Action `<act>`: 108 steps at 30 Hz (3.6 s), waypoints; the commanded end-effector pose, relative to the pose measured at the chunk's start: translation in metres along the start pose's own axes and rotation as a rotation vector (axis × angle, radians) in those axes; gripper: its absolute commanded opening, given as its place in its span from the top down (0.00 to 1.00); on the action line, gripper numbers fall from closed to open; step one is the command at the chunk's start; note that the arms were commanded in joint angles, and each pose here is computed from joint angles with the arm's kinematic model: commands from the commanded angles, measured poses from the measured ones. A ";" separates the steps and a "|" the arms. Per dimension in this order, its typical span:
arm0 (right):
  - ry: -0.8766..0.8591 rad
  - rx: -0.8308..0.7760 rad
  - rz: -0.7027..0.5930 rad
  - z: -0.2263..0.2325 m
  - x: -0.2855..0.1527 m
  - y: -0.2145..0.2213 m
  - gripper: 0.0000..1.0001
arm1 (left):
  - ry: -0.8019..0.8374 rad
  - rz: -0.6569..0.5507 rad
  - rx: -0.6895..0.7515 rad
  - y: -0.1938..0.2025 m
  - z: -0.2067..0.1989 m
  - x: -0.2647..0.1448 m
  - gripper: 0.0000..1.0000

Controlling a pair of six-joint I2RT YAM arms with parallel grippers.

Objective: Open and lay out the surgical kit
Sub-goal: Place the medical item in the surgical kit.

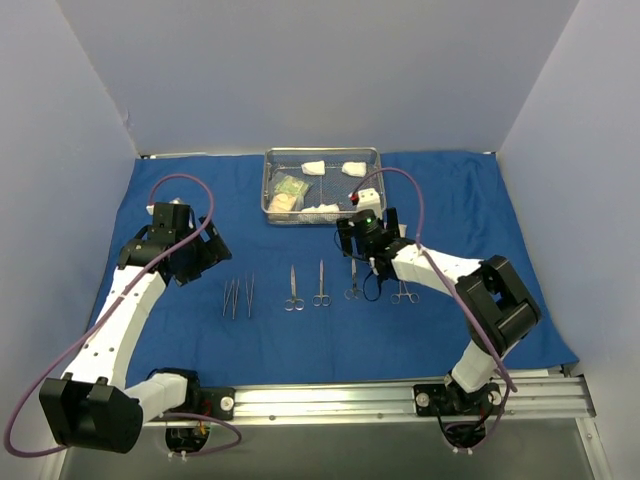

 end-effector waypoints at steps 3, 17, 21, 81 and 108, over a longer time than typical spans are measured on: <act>0.224 -0.162 0.143 -0.012 0.002 0.009 0.04 | 0.005 -0.031 0.009 -0.004 0.003 -0.006 0.06; 0.302 -0.247 0.303 -0.009 0.023 0.033 0.28 | -0.010 -0.034 0.007 -0.002 0.011 -0.009 0.06; 0.309 -0.206 0.320 -0.015 0.027 0.038 0.41 | -0.016 -0.043 0.002 -0.003 0.014 -0.011 0.06; -0.306 0.988 0.065 -0.130 0.032 0.073 0.98 | 0.015 -0.053 -0.036 -0.016 0.004 -0.009 0.06; -0.391 0.693 0.284 -0.139 0.045 0.089 1.00 | 0.047 0.009 -0.020 -0.017 -0.006 0.007 0.06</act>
Point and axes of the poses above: each gripper's point midway between its finger pads, its own x axis out along the fingers, its own z axis along the line the jaws close on, y = z × x, the point moved 7 cm from there along -x, back along the fingers, and after that the axes turned 11 degrees about -x, right-handed, at the moved point
